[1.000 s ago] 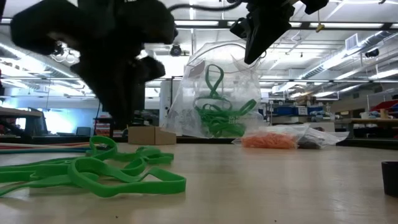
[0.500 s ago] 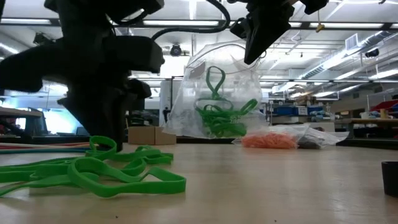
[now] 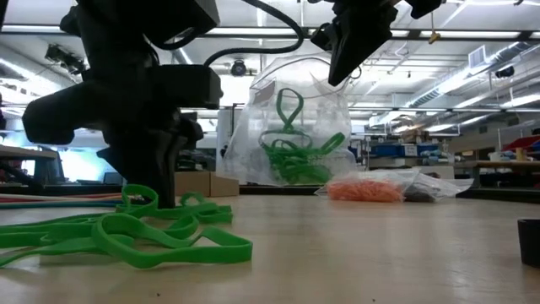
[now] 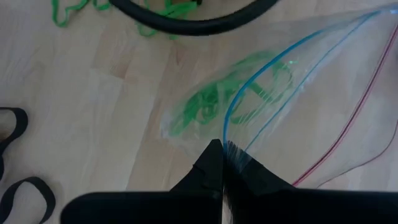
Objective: Sort rubber bands
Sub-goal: Put the green rubber band into the transparent zip bag
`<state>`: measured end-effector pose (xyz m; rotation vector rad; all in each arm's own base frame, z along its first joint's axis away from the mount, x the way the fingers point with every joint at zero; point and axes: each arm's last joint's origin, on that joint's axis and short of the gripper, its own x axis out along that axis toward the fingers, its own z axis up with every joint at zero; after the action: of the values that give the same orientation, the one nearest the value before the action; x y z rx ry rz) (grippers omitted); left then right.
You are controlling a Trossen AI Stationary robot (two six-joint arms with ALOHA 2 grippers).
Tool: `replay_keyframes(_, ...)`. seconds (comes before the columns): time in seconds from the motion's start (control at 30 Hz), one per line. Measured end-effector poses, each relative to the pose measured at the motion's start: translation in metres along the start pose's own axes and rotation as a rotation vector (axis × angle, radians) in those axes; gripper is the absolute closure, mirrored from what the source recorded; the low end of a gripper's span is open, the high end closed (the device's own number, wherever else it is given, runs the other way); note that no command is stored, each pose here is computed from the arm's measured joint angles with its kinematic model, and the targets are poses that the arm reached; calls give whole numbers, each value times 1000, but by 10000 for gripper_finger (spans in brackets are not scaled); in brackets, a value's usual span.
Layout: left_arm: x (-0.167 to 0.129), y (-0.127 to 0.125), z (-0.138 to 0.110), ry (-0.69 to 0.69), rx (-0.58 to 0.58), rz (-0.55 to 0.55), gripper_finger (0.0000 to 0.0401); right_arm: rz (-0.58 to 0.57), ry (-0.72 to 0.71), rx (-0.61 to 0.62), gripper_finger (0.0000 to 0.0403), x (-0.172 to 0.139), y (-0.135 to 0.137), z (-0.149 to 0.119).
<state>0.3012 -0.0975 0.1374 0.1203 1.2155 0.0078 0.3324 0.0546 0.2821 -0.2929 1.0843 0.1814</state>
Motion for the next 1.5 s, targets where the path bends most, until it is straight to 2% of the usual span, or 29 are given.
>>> replay_keyframes(0.17, -16, 3, 9, 95, 84, 64, 398, 1, 1, -1, 403, 0, 0, 0)
replay_keyframes(0.37, -67, 0, 39, 106, 183, 174, 399, 1, 2, -1, 403, 0, 0, 0)
replay_keyframes(0.7, -163, 6, 90, -85, 267, 493, 400, 1, 2, -1, 403, 0, 1, 0)
replay_keyframes(0.83, -180, 17, 101, -131, 282, 576, 400, 5, 0, -7, 403, 0, 3, 0)
replay_keyframes(0.97, -183, 34, 108, -131, 280, 668, 401, 6, -1, -11, 403, 0, 4, 1)
replay_keyframes(1.13, -180, 56, 120, -165, 282, 677, 401, 5, -4, -10, 403, 0, 4, 1)
replay_keyframes(1.33, -175, 77, 129, -219, 256, 541, 401, 5, -4, -9, 403, 0, 4, 1)
replay_keyframes(1.5, -151, 79, 126, -184, 276, 452, 401, 5, -3, -10, 403, 0, 4, 1)
